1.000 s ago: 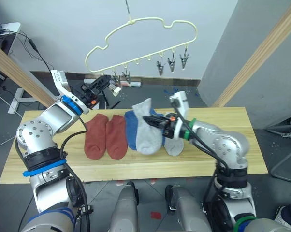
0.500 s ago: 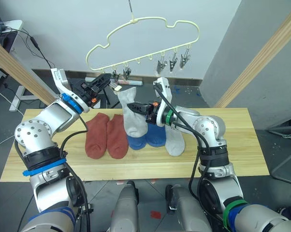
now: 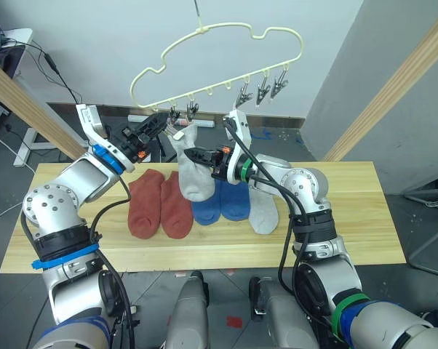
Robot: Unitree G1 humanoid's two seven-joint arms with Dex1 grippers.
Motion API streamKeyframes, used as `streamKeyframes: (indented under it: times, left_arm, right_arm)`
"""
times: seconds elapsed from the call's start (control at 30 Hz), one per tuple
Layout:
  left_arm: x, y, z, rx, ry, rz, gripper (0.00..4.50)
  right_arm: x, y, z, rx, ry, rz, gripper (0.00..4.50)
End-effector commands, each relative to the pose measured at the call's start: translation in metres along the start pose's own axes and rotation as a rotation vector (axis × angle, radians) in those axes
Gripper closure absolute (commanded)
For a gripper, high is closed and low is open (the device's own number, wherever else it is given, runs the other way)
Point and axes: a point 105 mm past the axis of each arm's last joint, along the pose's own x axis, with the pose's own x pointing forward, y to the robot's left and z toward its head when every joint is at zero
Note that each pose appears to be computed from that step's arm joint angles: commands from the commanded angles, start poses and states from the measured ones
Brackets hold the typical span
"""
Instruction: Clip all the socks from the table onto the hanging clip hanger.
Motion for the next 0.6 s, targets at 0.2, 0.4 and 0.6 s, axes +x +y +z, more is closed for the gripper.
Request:
streamKeyframes:
  times: [0.2, 0.4, 0.6]
  left_arm:
    - [-0.006, -0.01, 0.007, 0.066, 0.0, -0.019, 1.0]
    - [-0.009, -0.011, 0.01, 0.09, -0.002, -0.017, 0.01]
    - [-0.011, -0.01, 0.005, 0.11, 0.017, -0.012, 0.0]
  right_arm:
    - [0.017, 0.026, -0.001, 0.157, -0.042, 0.085, 4.5]
    - [0.027, 0.026, -0.008, 0.482, -0.048, 0.103, 4.5]
    - [0.033, 0.033, -0.007, 0.618, -0.036, 0.129, 3.97]
